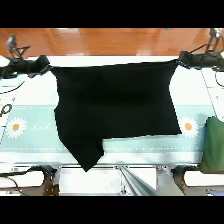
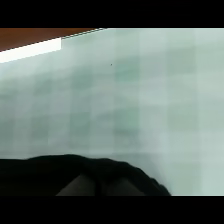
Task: Fold the shirts.
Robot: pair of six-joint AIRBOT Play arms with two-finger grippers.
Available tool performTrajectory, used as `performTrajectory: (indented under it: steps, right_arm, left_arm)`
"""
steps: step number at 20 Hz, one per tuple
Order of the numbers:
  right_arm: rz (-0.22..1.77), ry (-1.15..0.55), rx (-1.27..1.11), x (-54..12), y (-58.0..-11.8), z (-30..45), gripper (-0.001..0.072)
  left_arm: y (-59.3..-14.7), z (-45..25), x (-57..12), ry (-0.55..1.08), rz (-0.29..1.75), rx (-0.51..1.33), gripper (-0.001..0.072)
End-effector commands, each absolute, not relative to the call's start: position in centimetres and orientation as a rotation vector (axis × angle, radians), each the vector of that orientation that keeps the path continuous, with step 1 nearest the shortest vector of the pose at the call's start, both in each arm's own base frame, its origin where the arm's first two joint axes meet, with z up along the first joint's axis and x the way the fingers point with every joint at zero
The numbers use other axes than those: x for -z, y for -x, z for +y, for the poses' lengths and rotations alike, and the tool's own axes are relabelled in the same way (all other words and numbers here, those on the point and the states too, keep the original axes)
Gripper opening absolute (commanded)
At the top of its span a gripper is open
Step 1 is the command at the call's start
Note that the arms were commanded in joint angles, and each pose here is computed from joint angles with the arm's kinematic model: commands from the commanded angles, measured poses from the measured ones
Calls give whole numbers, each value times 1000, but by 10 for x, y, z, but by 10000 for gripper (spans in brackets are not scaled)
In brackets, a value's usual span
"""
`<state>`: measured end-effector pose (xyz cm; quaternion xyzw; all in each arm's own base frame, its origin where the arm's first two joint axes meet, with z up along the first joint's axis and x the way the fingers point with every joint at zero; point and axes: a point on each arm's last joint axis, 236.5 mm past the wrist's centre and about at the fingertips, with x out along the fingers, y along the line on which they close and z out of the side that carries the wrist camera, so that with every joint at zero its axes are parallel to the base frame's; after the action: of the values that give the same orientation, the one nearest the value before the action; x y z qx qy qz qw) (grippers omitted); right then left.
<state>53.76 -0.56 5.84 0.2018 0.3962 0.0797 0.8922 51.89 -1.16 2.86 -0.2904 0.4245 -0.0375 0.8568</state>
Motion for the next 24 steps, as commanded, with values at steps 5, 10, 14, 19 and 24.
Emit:
performTrajectory:
  steps: [5,10,14,19,24]
  right_arm:
    - [930,-486,-203,-3,-576,1,29]
    - [1072,-497,-231,13,-543,-9,30]
    - [1248,-491,-251,28,-500,-24,30]
    - [1330,-463,-268,43,-485,-18,30]
    - [1420,-483,-300,64,-472,-8,30]
  left_arm:
    - [-543,-31,28,719,1025,73,21]
    - [-494,-52,21,598,1176,245,21]
    - [-441,-50,27,569,1245,272,21]
    - [-386,-60,70,590,1378,277,21]
    - [-373,-55,74,624,1423,271,22]
